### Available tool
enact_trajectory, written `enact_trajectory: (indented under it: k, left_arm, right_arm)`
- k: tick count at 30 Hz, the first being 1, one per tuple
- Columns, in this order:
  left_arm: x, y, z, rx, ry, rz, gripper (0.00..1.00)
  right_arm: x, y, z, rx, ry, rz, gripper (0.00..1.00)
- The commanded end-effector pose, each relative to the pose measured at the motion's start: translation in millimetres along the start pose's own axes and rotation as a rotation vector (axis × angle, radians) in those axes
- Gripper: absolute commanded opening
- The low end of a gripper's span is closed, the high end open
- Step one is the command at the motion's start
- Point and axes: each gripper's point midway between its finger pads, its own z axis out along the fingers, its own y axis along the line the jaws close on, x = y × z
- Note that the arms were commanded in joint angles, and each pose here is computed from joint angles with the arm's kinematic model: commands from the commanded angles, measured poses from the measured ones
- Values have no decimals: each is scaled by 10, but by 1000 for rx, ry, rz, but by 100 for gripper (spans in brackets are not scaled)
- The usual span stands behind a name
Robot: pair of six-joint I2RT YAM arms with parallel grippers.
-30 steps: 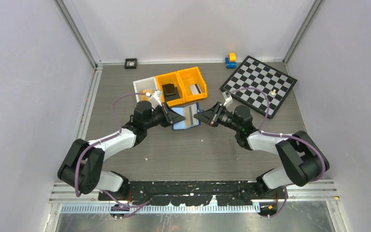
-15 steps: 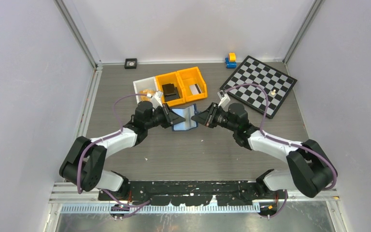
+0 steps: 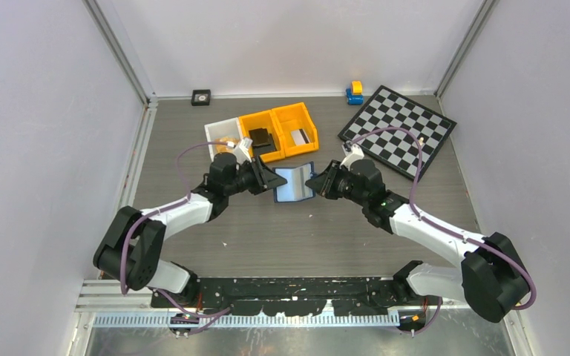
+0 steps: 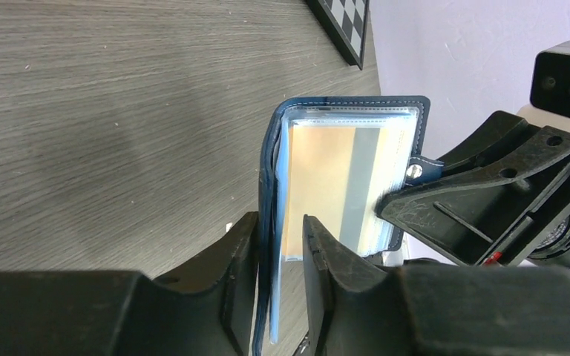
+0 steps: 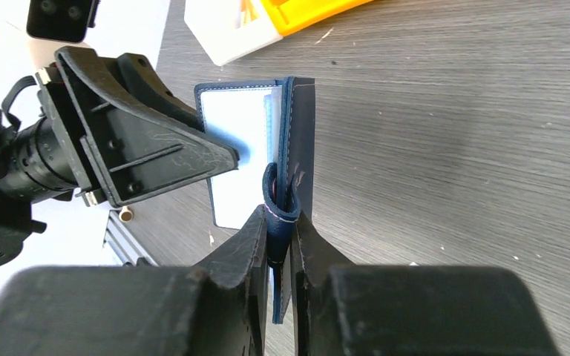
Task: Take the credit cards out of the card holder
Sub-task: Remove the credit card from the card holder.
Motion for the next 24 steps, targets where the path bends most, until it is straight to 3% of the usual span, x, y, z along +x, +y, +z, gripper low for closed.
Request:
enact_trajectory:
  k: [1,4,9,14,21,24]
  left_arm:
    - [-92,-156,36,44,-6,24,29]
    - [-78,-141,56,45,3,20,24]
    - [-39,-130,110,58,32,2,34]
    - [-23,-121,129,63,40,-7,35]
    - [-27,-246,103,141,22,-10,42]
    - [-17,-257,111,146,27,-7,34]
  right_arm:
    - [-286,158,-58,-12,-92,-39,1]
    - [-264,210,-54,-41,-80,-38,1]
    - [-270,253,-67,-65,-85,-35,0]
    - [-277,343,-99,-120,-97,-19,1]
    - [-285,340,-111,-132,-105,10,0]
    - [-285,340,-106,-139,-102,19,1]
